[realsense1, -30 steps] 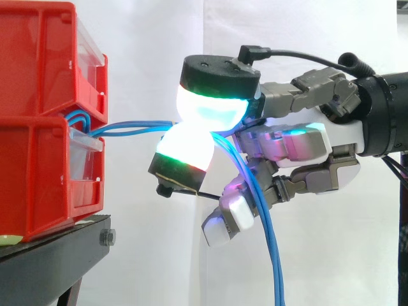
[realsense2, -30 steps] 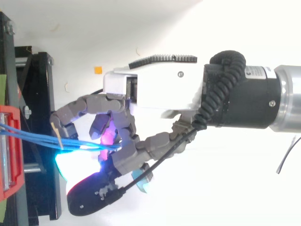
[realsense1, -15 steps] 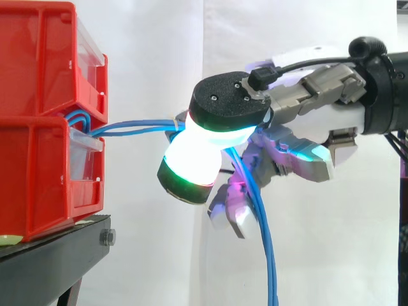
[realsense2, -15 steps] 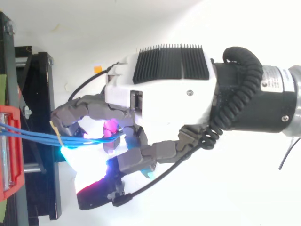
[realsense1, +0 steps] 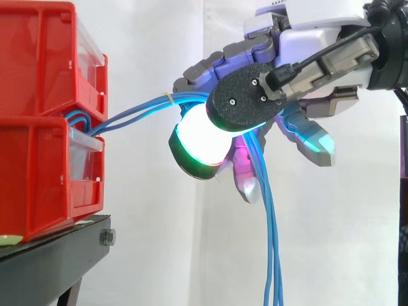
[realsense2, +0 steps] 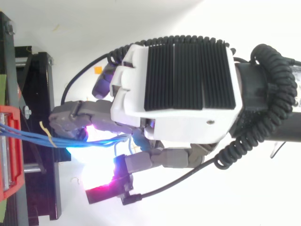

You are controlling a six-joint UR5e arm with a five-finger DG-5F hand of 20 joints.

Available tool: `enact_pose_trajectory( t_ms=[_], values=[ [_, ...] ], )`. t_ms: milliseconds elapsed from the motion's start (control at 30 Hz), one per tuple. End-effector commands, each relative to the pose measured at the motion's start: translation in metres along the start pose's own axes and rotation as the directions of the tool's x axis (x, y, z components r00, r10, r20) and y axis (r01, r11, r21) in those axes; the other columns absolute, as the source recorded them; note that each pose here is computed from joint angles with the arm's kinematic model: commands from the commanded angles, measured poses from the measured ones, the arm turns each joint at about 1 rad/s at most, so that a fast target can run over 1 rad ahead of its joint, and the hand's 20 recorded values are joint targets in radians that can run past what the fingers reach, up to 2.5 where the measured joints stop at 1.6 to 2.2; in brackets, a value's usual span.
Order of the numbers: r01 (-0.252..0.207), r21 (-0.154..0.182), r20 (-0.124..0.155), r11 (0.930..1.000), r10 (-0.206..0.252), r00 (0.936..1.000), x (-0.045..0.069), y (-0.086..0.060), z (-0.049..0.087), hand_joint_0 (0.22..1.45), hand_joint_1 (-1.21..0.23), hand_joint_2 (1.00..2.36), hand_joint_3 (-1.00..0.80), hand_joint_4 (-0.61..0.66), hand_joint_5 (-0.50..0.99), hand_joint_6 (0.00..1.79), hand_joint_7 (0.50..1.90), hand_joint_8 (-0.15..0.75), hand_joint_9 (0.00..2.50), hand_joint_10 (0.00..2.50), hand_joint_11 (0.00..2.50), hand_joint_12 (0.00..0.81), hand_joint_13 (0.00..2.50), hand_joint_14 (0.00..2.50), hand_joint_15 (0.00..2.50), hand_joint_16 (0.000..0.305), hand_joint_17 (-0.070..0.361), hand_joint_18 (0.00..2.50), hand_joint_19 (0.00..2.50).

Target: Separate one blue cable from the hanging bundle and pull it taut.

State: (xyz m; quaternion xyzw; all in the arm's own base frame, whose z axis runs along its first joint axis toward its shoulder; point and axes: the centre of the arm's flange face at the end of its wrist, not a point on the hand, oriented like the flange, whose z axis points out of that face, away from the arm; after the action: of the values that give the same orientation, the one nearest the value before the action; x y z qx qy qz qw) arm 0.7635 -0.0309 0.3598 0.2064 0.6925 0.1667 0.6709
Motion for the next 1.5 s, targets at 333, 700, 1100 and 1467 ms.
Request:
enact_pose_trajectory(
  t_ms=[333, 700, 1100, 1467],
  values=[
    [0.689, -0.057, 0.032, 0.7221, -0.689, 0.7242, -0.003, 0.000, 0.001, 0.71, -0.79, 1.02, -0.14, 0.01, 0.14, 0.50, 1.31, 0.101, 1.85, 0.01, 0.25, 0.219, 1.18, 0.01, 0.39, 0.046, 0.103, 0.65, 0.50],
    [0.570, -0.027, 0.001, 0.8215, -0.570, 0.8218, -0.013, -0.032, -0.002, 0.70, -0.79, 1.02, -0.15, 0.01, 0.14, 0.50, 1.31, 0.107, 1.86, 0.01, 0.25, 0.222, 1.18, 0.01, 0.39, 0.046, 0.103, 0.65, 0.50],
    [0.347, 0.009, -0.063, 0.9378, -0.346, 0.9362, -0.017, -0.050, -0.009, 0.70, -0.78, 1.02, -0.15, 0.01, 0.14, 0.50, 1.31, 0.108, 1.86, 0.01, 0.26, 0.220, 1.18, 0.02, 0.39, 0.046, 0.103, 0.65, 0.50],
    [0.183, 0.037, -0.056, 0.9825, -0.180, 0.9820, -0.019, -0.054, -0.009, 0.71, -0.78, 1.02, -0.16, 0.01, 0.14, 0.50, 1.32, 0.108, 1.86, 0.01, 0.27, 0.223, 1.17, 0.01, 0.38, 0.046, 0.103, 0.65, 0.50]
  ],
)
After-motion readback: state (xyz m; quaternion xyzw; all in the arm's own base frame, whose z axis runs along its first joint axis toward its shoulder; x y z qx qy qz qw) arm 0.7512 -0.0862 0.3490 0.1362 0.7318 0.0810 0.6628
